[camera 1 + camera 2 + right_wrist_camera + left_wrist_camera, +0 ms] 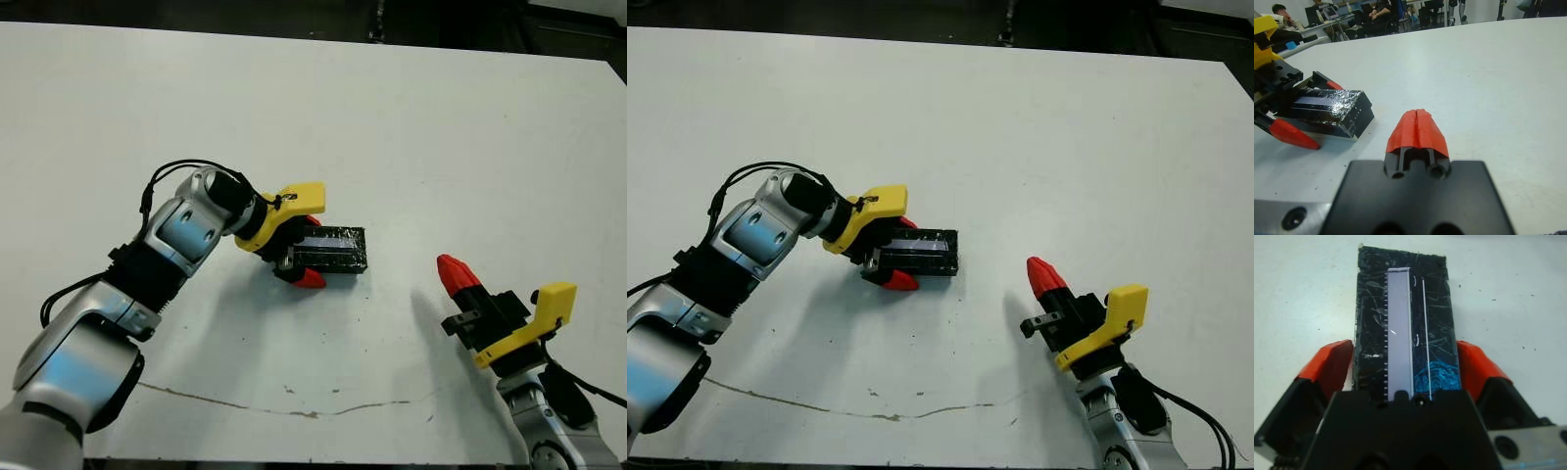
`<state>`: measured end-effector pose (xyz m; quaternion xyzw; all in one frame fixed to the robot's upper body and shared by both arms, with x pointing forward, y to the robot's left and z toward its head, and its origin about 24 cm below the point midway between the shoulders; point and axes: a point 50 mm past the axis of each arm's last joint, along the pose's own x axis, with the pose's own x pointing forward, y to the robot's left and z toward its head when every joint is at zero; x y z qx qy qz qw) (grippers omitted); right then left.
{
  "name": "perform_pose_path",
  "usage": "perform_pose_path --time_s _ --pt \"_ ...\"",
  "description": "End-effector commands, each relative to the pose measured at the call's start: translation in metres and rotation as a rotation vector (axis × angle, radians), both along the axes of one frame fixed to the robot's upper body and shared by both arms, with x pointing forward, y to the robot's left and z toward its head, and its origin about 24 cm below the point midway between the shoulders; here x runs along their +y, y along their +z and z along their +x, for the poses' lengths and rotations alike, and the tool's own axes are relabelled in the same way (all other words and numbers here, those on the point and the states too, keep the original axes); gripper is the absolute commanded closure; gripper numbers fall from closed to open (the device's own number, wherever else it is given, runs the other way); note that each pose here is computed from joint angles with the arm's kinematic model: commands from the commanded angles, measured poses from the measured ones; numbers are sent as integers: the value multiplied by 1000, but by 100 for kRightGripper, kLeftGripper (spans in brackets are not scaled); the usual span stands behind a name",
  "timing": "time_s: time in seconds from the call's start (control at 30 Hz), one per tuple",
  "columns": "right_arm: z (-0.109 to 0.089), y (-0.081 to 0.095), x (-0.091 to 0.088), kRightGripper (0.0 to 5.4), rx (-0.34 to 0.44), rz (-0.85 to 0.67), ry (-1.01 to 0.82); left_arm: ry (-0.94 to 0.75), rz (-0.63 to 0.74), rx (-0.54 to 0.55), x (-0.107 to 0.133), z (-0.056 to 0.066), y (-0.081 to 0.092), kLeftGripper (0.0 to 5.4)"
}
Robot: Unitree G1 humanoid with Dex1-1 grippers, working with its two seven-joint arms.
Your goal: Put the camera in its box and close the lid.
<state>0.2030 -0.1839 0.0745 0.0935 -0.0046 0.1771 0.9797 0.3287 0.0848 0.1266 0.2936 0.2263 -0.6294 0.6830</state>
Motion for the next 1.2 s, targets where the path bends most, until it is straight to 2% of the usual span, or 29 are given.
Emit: perform_pose_path --time_s 0.03,0.17,0.43,0.7,0.83,1.13,1.2 --pt "-1 -2 -3 540 11 -4 -8 5 4 33 -1 -5 -10 2" --pt "-1 -3 -3 540 13 7 -4 -7 9 6 -1 -6 -10 2" --pt "-1 -3 -3 540 15 1 -1 6 6 17 -1 -5 -10 2" --pt "-2 -2 -2 540 22 -5 -5 13 -26 -18 5 -1 -6 2" --pt "-2 -3 -2 540 28 6 -4 29 -13 -73 13 0 -4 2" --pt "-2 -3 -2 540 34 10 3 122 4 -93 43 4 -2 2" --pt "-2 -3 -2 540 28 6 6 164 6 -67 51 4 -3 2"
